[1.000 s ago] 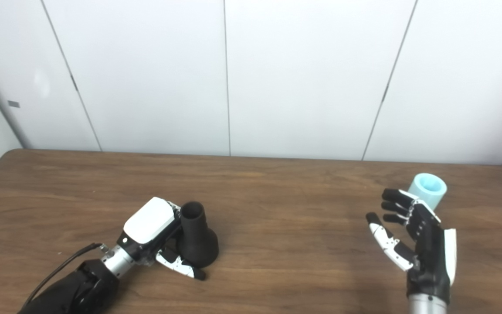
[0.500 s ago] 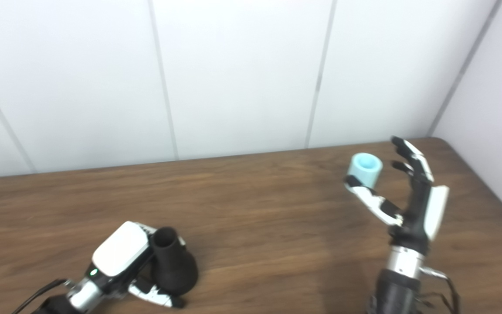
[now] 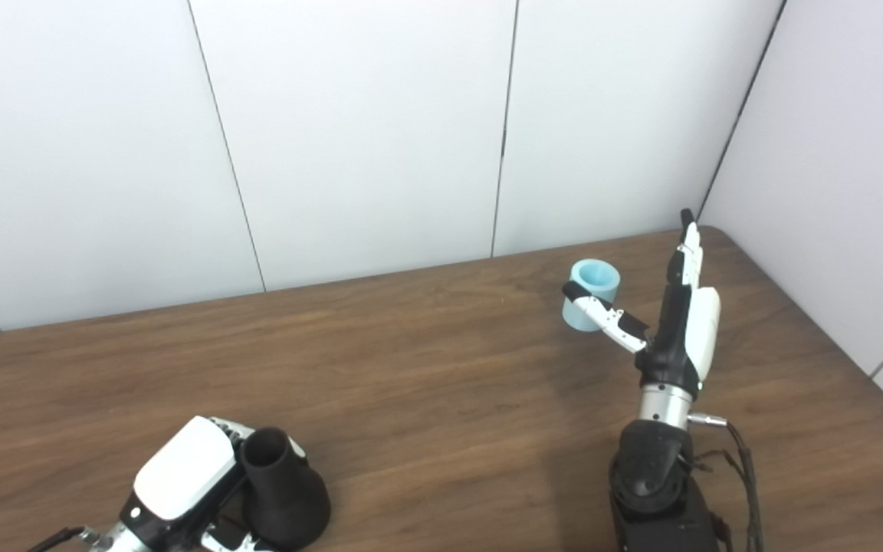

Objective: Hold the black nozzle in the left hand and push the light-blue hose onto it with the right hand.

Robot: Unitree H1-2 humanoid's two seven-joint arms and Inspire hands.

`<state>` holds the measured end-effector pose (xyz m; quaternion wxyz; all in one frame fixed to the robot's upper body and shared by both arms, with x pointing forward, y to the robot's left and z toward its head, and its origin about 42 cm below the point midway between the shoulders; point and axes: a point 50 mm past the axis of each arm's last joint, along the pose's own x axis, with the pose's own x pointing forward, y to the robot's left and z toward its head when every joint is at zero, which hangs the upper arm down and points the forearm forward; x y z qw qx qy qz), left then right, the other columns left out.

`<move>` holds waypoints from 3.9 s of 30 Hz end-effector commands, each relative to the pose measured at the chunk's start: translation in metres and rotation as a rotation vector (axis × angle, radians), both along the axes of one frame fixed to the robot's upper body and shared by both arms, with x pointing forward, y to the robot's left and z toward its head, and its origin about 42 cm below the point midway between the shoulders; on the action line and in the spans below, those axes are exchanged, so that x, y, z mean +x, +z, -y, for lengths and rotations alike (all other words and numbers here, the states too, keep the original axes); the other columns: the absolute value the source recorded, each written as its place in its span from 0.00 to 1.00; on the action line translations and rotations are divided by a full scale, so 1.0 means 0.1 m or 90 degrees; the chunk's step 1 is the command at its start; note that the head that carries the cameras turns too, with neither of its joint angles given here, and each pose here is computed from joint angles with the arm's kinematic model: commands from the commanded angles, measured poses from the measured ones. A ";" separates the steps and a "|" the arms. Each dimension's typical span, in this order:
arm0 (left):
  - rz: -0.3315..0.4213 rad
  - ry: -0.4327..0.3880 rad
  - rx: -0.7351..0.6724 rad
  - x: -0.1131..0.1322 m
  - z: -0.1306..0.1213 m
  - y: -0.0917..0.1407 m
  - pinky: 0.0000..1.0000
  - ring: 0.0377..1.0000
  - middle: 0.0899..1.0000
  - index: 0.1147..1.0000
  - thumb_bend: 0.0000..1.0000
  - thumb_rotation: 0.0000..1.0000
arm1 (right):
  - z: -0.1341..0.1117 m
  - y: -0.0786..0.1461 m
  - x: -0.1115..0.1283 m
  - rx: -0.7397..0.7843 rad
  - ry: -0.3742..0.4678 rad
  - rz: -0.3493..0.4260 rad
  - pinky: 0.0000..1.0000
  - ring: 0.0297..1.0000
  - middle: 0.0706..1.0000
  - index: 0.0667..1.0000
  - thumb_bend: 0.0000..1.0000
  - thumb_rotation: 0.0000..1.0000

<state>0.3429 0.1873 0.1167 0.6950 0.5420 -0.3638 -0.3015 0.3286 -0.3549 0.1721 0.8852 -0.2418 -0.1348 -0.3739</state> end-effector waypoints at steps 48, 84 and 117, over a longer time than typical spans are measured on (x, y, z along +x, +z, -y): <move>-0.093 -0.050 0.036 -0.42 -0.02 -0.39 0.25 0.31 0.41 0.44 0.52 0.00 | 0.16 -0.32 0.58 0.173 0.099 -0.077 0.84 0.89 0.90 0.91 0.89 0.26; -0.093 -0.060 0.049 -0.45 0.00 -0.40 0.24 0.30 0.39 0.46 0.52 0.00 | 0.08 -0.11 0.73 0.113 0.057 -0.130 0.44 0.48 0.49 0.47 0.57 0.11; -0.084 -0.072 0.050 -0.43 0.29 -0.44 0.23 0.28 0.37 0.46 0.52 0.00 | -0.39 0.46 0.31 -0.049 0.316 -0.039 0.42 0.47 0.44 0.47 0.52 0.00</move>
